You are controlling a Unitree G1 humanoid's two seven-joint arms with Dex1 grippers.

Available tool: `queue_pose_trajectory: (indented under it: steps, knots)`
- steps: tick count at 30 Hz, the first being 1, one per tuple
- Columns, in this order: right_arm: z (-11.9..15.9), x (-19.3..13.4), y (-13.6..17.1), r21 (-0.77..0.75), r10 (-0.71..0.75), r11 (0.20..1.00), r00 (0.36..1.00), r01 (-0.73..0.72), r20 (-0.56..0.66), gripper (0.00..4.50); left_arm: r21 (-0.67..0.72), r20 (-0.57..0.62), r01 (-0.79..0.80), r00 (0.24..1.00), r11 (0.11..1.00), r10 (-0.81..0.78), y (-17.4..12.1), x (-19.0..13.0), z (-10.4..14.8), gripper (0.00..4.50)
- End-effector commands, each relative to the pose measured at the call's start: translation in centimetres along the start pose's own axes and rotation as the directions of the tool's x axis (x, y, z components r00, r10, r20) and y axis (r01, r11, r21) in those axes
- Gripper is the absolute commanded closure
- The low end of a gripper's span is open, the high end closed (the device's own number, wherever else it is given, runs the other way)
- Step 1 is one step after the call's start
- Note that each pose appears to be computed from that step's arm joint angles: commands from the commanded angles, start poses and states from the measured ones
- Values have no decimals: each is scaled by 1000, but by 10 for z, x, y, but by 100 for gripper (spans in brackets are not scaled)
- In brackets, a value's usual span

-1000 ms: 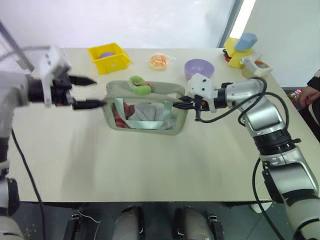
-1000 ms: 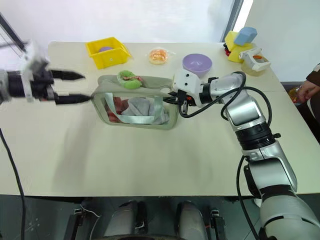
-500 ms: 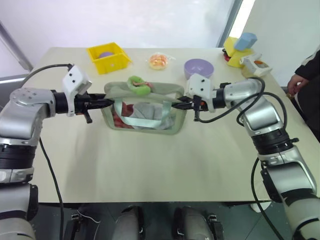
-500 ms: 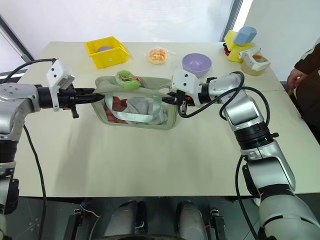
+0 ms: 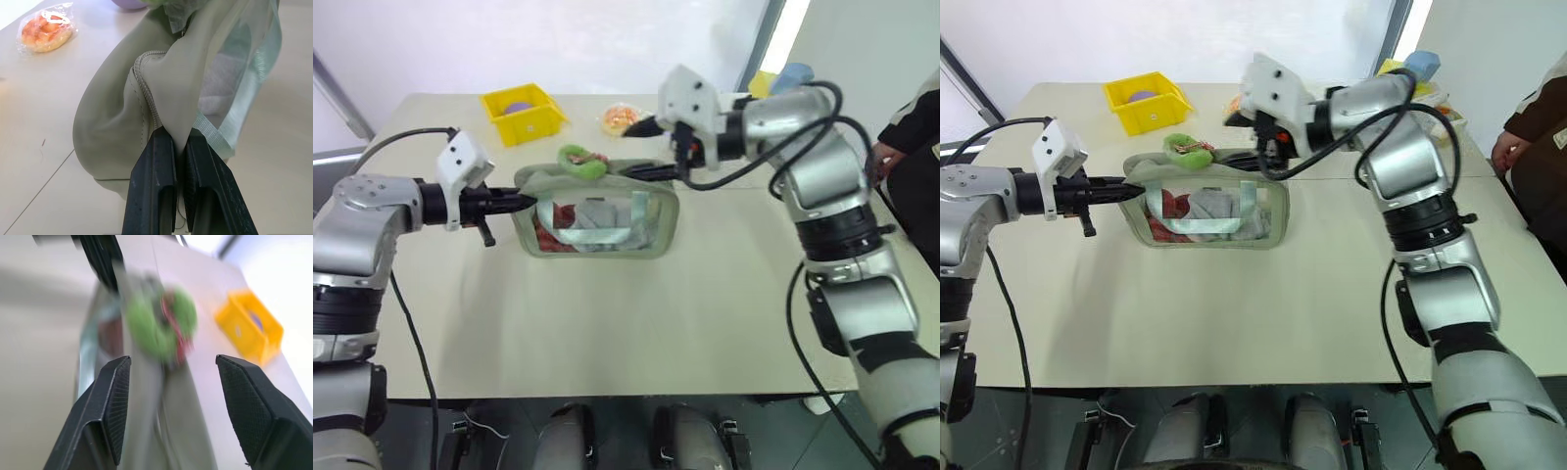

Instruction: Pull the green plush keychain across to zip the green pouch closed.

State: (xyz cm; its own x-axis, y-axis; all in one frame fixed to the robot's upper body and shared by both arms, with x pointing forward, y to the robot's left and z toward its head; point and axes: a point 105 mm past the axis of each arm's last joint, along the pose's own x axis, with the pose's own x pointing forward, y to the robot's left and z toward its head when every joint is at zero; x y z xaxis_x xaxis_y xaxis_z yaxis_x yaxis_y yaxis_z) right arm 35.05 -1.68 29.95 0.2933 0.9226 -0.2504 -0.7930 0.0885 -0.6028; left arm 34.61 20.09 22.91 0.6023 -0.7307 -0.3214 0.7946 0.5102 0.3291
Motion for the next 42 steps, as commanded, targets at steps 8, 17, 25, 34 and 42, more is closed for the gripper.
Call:
queue_pose_trajectory:
  steps: [8, 17, 25, 34, 42]
  knots:
    - [9, 35, -3, -52, 11, 999, 1000, -9, 28, 159, 33, 17, -3, 1000, 999, 3, 0, -5, 12, 450]
    - [-8, 19, -11, 8, -1, 1000, 1000, 1, -24, 445, 27, 16, -16, 1000, 1000, 15, 1, -4, 10, 450]
    - [-14, -36, -45, 170, -173, 969, 983, 182, -64, 448, 26, 18, -16, 1000, 1000, 16, 2, -1, 10, 450]
    - [-46, -126, -54, -20, -359, 926, 865, 376, -352, 448, 17, -4, -28, 1000, 999, 28, 3, -3, 2, 450]
    - [-89, -125, -21, -26, -391, 904, 799, 427, -458, 448, -3, 1, -28, 1000, 1000, 28, -2, 5, 1, 450]
